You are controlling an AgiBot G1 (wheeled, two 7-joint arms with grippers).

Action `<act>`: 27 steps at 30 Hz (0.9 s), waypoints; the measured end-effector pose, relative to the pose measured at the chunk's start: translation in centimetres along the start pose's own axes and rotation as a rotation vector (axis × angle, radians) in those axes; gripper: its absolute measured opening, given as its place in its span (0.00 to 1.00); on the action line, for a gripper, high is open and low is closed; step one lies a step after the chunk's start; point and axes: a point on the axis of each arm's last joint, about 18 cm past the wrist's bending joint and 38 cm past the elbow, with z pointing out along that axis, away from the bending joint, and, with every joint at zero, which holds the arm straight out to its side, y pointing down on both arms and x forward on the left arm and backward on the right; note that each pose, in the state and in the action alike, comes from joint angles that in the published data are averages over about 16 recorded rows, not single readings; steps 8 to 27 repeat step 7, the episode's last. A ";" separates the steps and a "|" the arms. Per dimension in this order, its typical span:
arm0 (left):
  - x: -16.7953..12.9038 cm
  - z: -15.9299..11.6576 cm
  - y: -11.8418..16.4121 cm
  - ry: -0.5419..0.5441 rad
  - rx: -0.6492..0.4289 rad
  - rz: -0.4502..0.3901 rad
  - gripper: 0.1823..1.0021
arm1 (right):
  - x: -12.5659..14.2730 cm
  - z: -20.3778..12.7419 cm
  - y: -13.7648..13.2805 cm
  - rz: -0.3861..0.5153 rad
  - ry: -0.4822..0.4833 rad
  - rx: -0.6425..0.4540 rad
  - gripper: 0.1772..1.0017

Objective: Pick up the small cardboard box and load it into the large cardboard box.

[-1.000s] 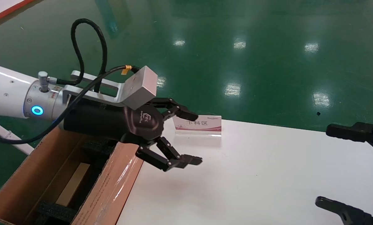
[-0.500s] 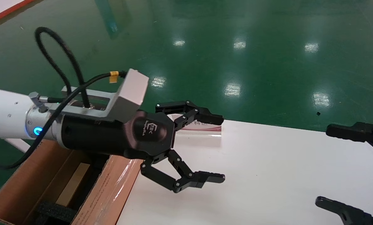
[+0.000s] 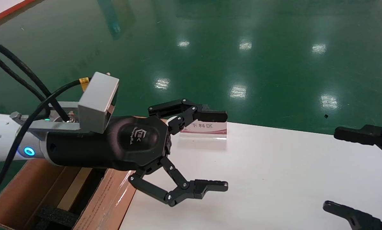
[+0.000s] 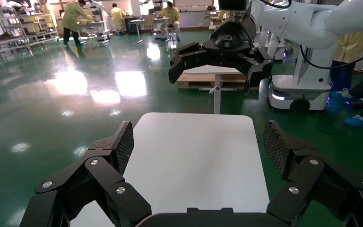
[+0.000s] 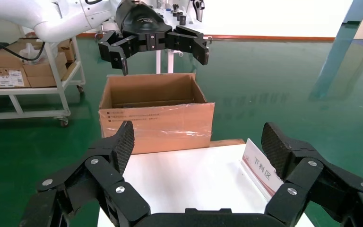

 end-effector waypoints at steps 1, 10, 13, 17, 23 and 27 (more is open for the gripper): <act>0.0 0.0 0.0 -0.001 0.002 0.000 1.00 | 0.0 0.0 0.0 0.000 0.000 0.000 1.00; 0.0 0.0 0.0 0.001 0.002 -0.001 1.00 | 0.0 0.0 0.0 0.000 0.000 0.000 1.00; 0.0 0.0 0.0 0.001 0.002 -0.001 1.00 | 0.0 0.0 0.0 0.000 0.000 0.000 1.00; 0.0 0.0 0.0 0.001 0.002 -0.001 1.00 | 0.0 0.0 0.0 0.000 0.000 0.000 1.00; 0.0 0.0 0.0 0.001 0.002 -0.001 1.00 | 0.0 0.0 0.0 0.000 0.000 0.000 1.00; 0.0 0.0 0.0 0.001 0.002 -0.001 1.00 | 0.0 0.0 0.0 0.000 0.000 0.000 1.00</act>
